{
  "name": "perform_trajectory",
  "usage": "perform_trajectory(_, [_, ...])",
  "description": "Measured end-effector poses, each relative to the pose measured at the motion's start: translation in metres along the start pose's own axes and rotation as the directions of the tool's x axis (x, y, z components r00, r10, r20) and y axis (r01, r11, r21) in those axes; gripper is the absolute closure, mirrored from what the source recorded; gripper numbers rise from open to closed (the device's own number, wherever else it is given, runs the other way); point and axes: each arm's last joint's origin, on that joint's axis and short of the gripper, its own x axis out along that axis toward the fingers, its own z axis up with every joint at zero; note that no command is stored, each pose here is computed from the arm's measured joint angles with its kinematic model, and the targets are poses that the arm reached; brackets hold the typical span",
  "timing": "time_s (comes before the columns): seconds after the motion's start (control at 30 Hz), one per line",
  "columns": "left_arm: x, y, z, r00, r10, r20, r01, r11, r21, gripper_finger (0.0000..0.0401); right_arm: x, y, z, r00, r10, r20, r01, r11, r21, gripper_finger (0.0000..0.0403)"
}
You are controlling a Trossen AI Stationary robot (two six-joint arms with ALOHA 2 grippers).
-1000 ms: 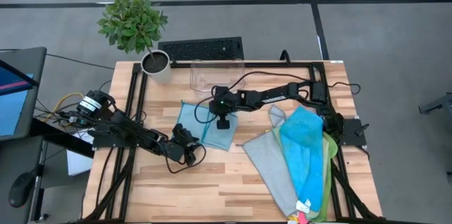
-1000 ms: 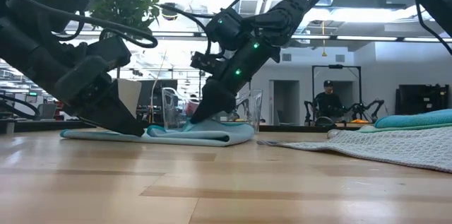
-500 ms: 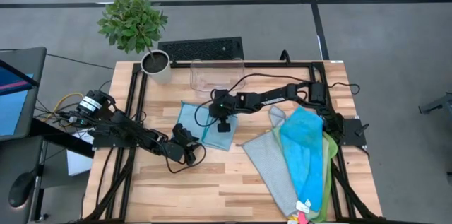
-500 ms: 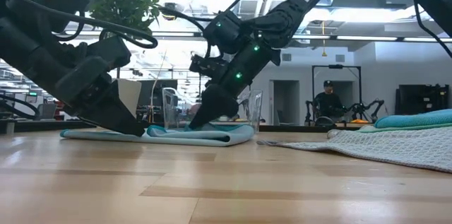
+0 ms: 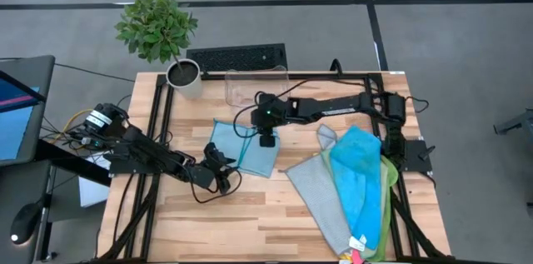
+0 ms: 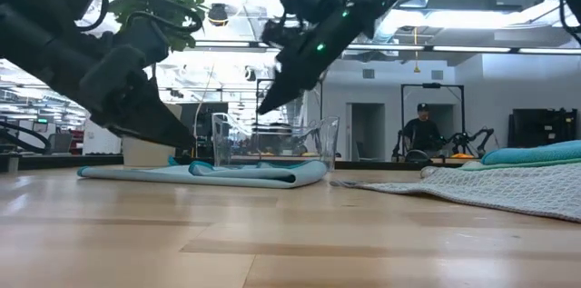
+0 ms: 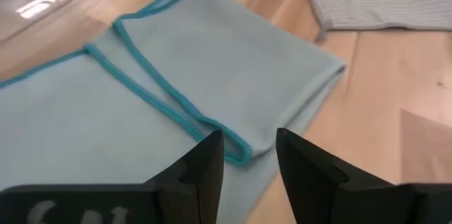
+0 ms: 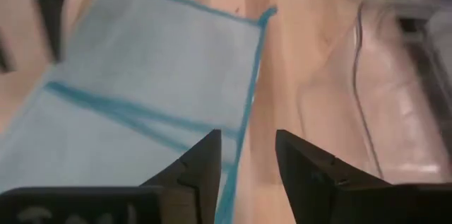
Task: Fold microfiber towels
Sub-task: Fold the light blue microfiber cloth
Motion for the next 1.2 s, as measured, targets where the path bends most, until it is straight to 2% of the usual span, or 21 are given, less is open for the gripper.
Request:
perform_trajectory(0.1, [-0.001,0.001,0.000,0.999,0.031,0.016,-0.031,0.999,-0.034,0.0278,-0.015,0.005,-0.007,0.997,0.070,-0.027,-0.068,0.996,0.063,0.0245])
perform_trajectory(0.23, [-0.020,-0.002,0.018,0.999,-0.008,0.045,0.010,0.999,-0.040,0.0278,-0.027,0.028,-0.024,0.994,0.107,0.036,-0.111,0.987,0.120,0.0255])
perform_trajectory(0.37, [-0.046,0.010,0.031,0.998,0.068,-0.003,-0.068,0.997,-0.033,0.0278,-0.020,0.057,-0.034,0.974,0.081,0.210,-0.104,0.990,0.100,0.0265])
perform_trajectory(0.43, [-0.058,0.015,0.036,0.997,0.073,0.002,-0.072,0.995,-0.064,0.0278,-0.011,0.069,-0.026,0.937,0.038,0.347,-0.075,0.993,0.092,0.0273])
perform_trajectory(0.5, [-0.066,0.018,0.038,0.998,0.066,0.008,-0.065,0.994,-0.091,0.0278,0.001,0.082,-0.026,0.923,0.047,0.382,-0.082,0.994,0.076,0.0284])
perform_trajectory(0.63, [-0.073,0.023,0.032,0.994,0.103,-0.027,-0.105,0.990,-0.096,0.0278,0.034,0.106,-0.026,0.924,0.089,0.373,-0.108,0.994,0.029,0.0307])
perform_trajectory(0.83, [-0.068,0.029,0.014,0.971,0.200,-0.134,-0.216,0.970,-0.116,0.0278,0.073,0.125,-0.033,0.939,0.121,0.321,-0.130,0.991,0.007,0.0334])
perform_trajectory(1.2, [-0.051,0.025,-0.011,0.936,0.290,-0.199,-0.315,0.943,-0.107,0.0278,0.091,0.125,-0.048,0.951,0.119,0.285,-0.141,0.988,0.060,0.0344])
